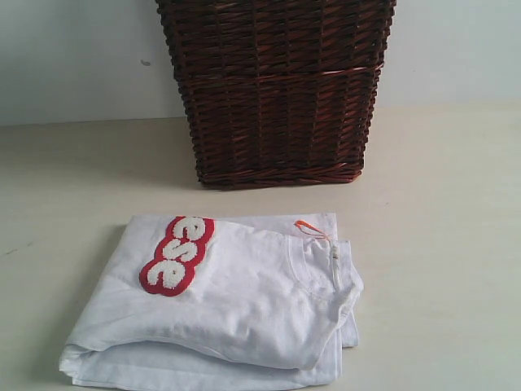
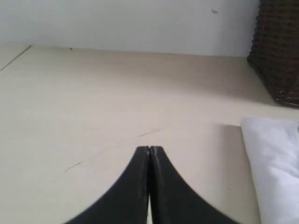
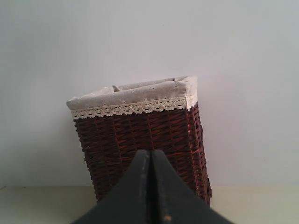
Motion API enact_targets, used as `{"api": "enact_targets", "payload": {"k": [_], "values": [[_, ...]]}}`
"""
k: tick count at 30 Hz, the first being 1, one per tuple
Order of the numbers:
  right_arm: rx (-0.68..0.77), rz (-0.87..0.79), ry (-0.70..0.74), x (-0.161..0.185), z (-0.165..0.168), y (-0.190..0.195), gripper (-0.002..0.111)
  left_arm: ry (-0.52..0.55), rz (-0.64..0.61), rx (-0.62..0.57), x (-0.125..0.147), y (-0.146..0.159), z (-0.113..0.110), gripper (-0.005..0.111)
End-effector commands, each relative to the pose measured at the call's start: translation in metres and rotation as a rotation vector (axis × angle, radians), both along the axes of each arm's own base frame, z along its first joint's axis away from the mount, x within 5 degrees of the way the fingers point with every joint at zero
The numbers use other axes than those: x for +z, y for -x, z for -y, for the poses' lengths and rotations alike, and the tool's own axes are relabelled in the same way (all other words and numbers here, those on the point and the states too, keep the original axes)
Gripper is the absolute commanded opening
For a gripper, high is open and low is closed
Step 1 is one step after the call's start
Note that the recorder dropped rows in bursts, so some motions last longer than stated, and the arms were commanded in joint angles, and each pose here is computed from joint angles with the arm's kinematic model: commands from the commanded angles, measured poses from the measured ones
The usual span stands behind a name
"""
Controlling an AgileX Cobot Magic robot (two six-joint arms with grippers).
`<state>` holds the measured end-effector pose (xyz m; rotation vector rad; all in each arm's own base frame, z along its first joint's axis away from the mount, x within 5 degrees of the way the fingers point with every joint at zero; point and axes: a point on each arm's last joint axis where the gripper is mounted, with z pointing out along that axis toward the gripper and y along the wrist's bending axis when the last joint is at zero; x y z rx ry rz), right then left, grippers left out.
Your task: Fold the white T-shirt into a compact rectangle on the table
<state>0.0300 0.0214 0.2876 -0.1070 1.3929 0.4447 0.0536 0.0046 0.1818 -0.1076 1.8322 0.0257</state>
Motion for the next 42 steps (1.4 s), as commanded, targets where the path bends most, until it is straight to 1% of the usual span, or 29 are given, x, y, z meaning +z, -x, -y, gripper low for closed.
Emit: {"api": "enact_targets", "payload": {"k": [1,31,34,38,42], "values": [[-0.005,-0.001,0.006,-0.002,0.0,0.0,0.0,0.011,0.003,0.017,0.0,0.0,-0.001,0.0],[-0.005,-0.001,0.006,-0.002,0.0,0.0,0.0,0.008,0.002,0.016,0.0,0.0,-0.001,0.0],[-0.03,0.012,0.069,-0.003,0.001,-0.001,0.0,0.008,0.002,0.016,0.0,0.0,-0.001,0.0],[-0.103,0.032,0.121,-0.011,0.006,-0.006,0.0,0.008,0.002,0.016,0.0,0.0,-0.001,0.0],[-0.197,0.053,0.125,-0.024,0.013,-0.013,0.0,0.008,0.002,0.016,0.0,0.0,-0.001,0.0]]}}
